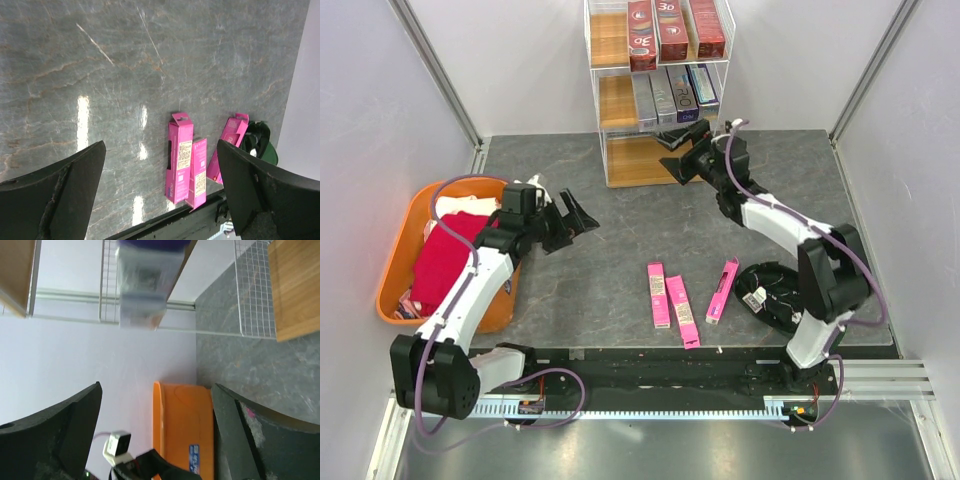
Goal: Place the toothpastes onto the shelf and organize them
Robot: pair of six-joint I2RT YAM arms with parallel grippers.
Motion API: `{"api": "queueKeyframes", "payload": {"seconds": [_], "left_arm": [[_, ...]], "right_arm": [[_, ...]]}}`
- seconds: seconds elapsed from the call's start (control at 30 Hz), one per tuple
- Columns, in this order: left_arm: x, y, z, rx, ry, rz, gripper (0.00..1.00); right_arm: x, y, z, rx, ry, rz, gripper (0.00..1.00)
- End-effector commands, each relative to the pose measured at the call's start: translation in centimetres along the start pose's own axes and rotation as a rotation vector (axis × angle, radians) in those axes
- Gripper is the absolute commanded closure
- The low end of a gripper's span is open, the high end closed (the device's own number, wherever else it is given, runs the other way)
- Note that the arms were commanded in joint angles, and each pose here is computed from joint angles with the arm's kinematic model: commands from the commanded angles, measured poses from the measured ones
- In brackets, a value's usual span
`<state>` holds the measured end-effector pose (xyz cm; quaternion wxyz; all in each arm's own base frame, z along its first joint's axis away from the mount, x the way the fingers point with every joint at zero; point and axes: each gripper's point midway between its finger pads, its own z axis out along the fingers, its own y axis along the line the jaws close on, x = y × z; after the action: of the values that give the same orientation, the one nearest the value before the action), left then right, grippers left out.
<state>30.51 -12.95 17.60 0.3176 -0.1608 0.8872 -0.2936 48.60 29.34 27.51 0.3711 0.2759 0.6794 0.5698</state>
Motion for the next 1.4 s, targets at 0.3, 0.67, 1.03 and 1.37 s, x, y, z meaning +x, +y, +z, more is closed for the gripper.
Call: {"api": "queueKeyframes", "payload": {"seconds": [0.3, 0.67, 1.03, 1.37], "left_arm": [[7.1, -3.4, 5.7, 0.007, 0.197, 0.15, 0.01], [14.3, -4.9, 11.0, -0.028, 0.372, 0.237, 0.06], [16.1, -5.7, 14.7, -0.041, 0.423, 0.253, 0.19], [17.5, -4.9, 16.0, -0.049, 0.476, 0.254, 0.51]], "right_arm": [[2.2, -3.8, -11.0, 0.188, 0.068, -0.328, 0.02], [4.5, -10.7, -15.2, 0.352, 0.167, -0.372, 0.02], [5.5, -12.7, -16.0, 0.387, 0.214, -0.363, 0.02], [5.3, -12.5, -15.8, 0.386, 0.22, -0.387, 0.02]]}}
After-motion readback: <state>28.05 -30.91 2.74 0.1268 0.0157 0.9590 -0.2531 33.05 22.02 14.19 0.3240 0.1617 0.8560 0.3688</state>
